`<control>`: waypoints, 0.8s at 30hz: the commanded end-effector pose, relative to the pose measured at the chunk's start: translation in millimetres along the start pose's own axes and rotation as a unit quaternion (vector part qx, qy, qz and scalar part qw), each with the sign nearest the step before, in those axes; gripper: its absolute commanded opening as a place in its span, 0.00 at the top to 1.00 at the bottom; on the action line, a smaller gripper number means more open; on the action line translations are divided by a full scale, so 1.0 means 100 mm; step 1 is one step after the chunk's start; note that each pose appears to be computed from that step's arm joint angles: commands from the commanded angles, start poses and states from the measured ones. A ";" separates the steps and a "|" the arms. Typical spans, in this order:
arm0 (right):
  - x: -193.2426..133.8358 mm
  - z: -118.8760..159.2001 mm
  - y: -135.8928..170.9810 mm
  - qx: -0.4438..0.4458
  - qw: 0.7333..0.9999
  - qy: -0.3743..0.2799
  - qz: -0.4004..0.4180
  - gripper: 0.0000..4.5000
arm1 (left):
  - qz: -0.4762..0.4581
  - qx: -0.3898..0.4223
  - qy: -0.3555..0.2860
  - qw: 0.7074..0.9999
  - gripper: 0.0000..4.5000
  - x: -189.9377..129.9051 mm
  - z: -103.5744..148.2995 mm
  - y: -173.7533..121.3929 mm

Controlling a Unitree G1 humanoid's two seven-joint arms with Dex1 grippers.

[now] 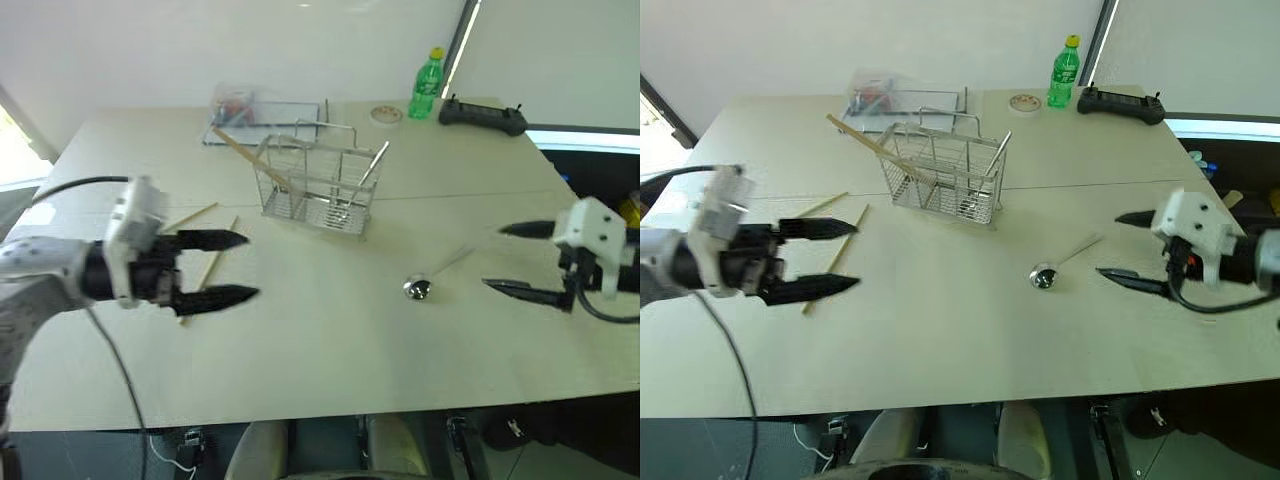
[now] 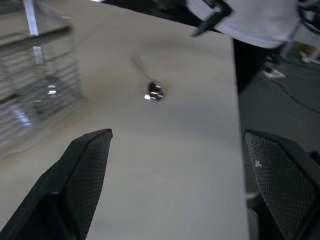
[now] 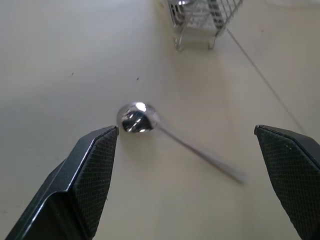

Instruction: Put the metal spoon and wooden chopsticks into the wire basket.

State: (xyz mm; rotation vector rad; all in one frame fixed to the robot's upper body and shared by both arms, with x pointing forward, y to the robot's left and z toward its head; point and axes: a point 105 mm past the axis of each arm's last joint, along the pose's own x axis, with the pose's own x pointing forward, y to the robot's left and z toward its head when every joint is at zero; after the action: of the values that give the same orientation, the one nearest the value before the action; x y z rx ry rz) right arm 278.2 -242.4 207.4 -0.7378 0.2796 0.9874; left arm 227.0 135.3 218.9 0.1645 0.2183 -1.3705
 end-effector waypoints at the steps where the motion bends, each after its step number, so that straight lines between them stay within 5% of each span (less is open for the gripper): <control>1: 0.15 -0.04 -0.05 -0.038 0.997 0.023 0.059 0.00 | -0.029 0.017 0.007 0.999 0.01 0.14 0.01 -0.02; 12: 0.65 -0.55 -0.24 -0.098 0.970 0.139 0.174 0.00 | -0.054 0.041 -0.014 0.998 0.01 0.27 0.08 -0.11; 24: 1.03 -0.58 -0.35 -0.125 0.963 0.144 0.188 0.00 | -0.055 0.040 0.008 0.998 0.01 0.23 0.03 -0.17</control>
State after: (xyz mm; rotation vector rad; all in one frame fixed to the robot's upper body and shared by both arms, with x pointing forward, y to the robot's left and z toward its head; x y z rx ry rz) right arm 367.7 -228.5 118.7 -1.0693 0.5835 1.2724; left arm 219.1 109.4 206.6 0.1950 0.2294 -1.4809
